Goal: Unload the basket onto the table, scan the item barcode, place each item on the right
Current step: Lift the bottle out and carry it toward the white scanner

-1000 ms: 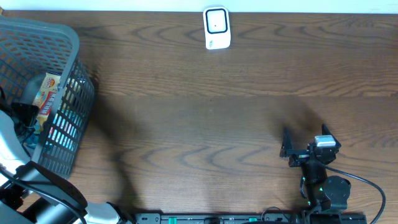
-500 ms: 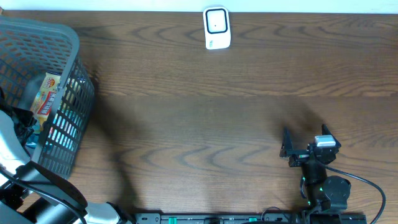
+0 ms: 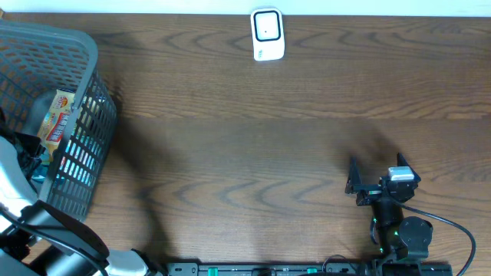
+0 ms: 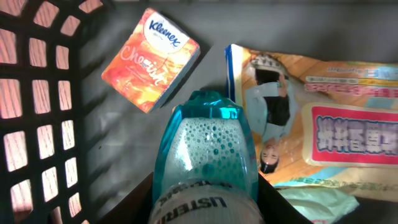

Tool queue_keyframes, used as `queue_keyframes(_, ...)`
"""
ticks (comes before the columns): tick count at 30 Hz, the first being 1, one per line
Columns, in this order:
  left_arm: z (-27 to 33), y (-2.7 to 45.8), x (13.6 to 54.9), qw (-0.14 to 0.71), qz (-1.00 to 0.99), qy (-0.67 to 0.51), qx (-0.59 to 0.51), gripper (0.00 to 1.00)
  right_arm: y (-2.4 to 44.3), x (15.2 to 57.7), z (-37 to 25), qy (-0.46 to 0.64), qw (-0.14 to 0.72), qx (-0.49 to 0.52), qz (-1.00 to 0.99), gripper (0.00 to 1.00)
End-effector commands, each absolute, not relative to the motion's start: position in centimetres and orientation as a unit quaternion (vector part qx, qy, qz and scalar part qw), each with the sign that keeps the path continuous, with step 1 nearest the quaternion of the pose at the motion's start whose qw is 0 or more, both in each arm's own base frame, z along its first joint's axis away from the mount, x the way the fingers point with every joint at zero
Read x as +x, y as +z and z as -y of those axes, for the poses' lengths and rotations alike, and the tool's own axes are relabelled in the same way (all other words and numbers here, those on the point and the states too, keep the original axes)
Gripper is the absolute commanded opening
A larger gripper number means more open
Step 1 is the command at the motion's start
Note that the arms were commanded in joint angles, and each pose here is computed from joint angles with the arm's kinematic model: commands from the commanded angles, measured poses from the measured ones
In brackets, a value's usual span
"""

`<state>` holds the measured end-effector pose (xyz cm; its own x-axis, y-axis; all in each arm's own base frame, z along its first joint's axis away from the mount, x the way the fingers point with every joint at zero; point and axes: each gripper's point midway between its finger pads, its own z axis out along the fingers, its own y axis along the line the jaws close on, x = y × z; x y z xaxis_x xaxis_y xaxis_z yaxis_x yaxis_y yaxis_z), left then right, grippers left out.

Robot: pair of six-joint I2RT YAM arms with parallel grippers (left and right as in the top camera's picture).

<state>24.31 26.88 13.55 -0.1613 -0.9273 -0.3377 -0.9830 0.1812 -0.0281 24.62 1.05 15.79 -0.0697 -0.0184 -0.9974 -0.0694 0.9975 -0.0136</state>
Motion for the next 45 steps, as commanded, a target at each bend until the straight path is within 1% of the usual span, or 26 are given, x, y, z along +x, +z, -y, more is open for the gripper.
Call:
queue_keyframes(1,-27.5,20.1,24.6,0.24,-0.734,0.112,-0.625,0.32,15.7,24.6,-1.4,0.021,0.68,-0.035,-0.732,0.99)
queue_keyframes(5,-26.3,26.5,24.3,0.345,-0.707,0.096,-0.61,0.32,15.7,24.6,-1.4,0.021,0.68,-0.035,-0.732,0.99)
queue_keyframes(7,-25.4,28.5,24.6,0.381,-0.699,0.072,-0.601,0.33,15.7,24.6,-1.4,0.021,0.68,-0.035,-0.732,0.99)
queue_keyframes(11,-22.3,33.9,25.5,0.474,-0.672,-0.013,-0.569,0.33,15.7,24.6,-1.4,0.021,0.68,-0.035,-0.732,0.99)
queue_keyframes(13,-19.6,37.3,26.1,0.522,-0.66,-0.082,-0.534,0.33,15.7,24.6,-1.4,0.021,0.68,-0.035,-0.732,0.99)
queue_keyframes(16,-15.7,40.5,26.7,0.558,-0.657,-0.16,-0.482,0.33,15.7,24.6,-1.4,0.021,0.68,-0.035,-0.732,0.99)
queue_keyframes(20,-10.6,42.8,27.5,0.573,-0.677,-0.225,-0.404,0.33,15.7,24.6,-1.4,0.021,0.68,-0.035,-0.732,0.99)
queue_keyframes(26,-2.2,41.0,28.9,0.52,-0.761,-0.272,-0.277,0.33,15.7,24.6,-1.4,0.021,0.68,-0.035,-0.732,0.99)
queue_keyframes(30,2.6,38.6,29.9,0.48,-0.816,-0.271,-0.172,0.33,15.7,24.6,-1.4,0.021,0.68,-0.035,-0.732,0.99)
queue_keyframes(38,8.3,30.9,32.3,0.392,-0.906,-0.16,0.006,0.33,15.7,24.6,-1.4,0.021,0.68,-0.035,-0.732,0.99)
queue_keyframes(45,10.9,23.5,34.9,0.299,-0.949,-0.089,0.042,0.33,15.7,24.6,-1.4,0.021,0.68,-0.035,-0.732,0.99)
